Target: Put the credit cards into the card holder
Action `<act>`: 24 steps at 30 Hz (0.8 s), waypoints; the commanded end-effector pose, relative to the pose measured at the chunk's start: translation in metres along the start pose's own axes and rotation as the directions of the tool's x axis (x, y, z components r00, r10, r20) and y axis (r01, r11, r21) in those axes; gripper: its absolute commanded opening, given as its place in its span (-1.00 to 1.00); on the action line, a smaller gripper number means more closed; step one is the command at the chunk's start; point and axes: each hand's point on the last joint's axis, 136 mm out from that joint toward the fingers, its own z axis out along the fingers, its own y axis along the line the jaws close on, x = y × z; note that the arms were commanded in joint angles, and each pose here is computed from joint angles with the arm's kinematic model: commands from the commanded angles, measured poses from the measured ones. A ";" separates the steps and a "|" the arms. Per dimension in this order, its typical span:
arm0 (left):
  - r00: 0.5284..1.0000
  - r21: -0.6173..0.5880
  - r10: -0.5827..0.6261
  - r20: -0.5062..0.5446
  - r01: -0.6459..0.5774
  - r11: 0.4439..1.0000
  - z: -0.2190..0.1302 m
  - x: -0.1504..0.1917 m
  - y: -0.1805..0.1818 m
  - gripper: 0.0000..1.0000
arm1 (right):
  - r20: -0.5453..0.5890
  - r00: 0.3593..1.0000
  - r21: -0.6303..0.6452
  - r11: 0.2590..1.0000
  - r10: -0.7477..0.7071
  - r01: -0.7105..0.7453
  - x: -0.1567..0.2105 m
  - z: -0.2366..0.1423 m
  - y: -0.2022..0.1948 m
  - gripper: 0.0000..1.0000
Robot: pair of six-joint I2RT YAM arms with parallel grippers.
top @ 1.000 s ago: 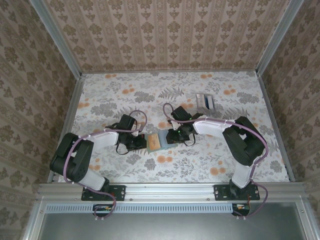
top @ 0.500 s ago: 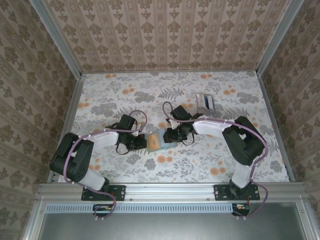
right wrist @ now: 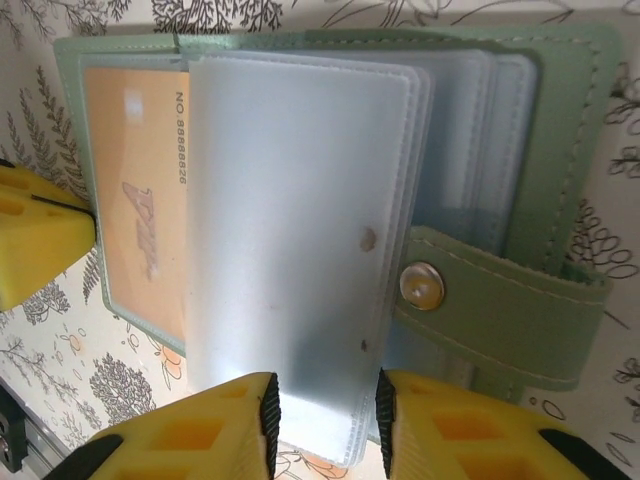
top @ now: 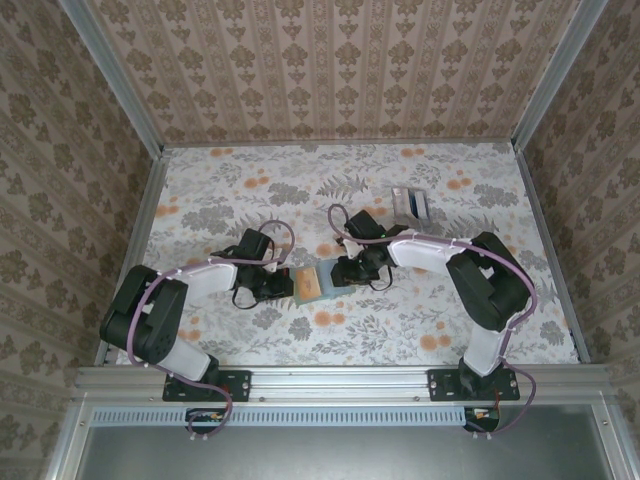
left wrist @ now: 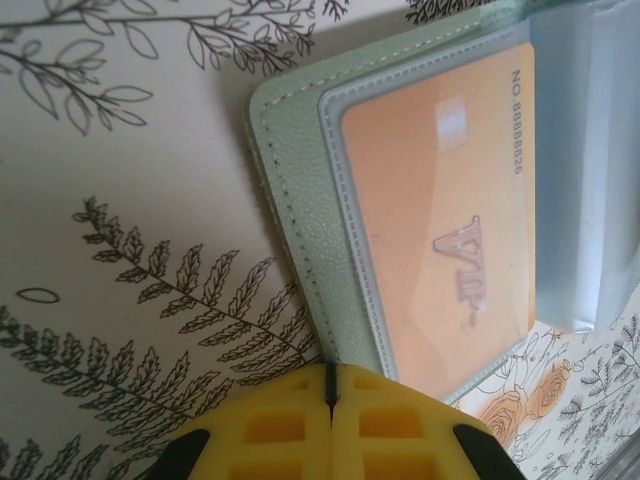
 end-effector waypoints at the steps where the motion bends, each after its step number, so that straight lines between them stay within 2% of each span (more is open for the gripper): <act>1: 0.999 -0.004 -0.003 -0.038 0.002 1.000 0.006 0.009 0.003 -1.00 | 0.010 0.999 -0.023 0.999 -0.030 0.030 -0.001 -0.014 0.009 -0.30; 7: 0.999 -0.003 0.001 -0.038 -0.001 1.000 0.007 0.009 0.002 -1.00 | -0.002 0.999 -0.008 0.999 -0.036 0.036 0.001 -0.015 0.007 -0.35; 12: 0.999 -0.002 -0.001 -0.039 0.000 1.000 0.008 0.010 0.003 -1.00 | -0.008 0.999 0.001 0.999 -0.033 0.033 0.003 -0.014 0.004 -0.60; 14: 0.999 -0.002 0.000 -0.041 0.000 1.000 0.008 0.011 0.003 -1.00 | -0.009 0.999 0.022 0.999 -0.034 0.034 0.003 -0.015 0.000 -0.62; 18: 0.999 -0.003 0.002 -0.040 -0.002 1.000 0.008 0.011 0.002 -1.00 | -0.019 0.999 0.084 0.996 -0.036 0.037 0.006 -0.017 -0.011 -0.39; 24: 0.999 -0.007 0.005 -0.044 -0.005 1.000 0.008 0.012 0.002 -1.00 | -0.004 0.999 0.082 0.996 -0.044 0.044 0.002 -0.022 -0.009 -0.35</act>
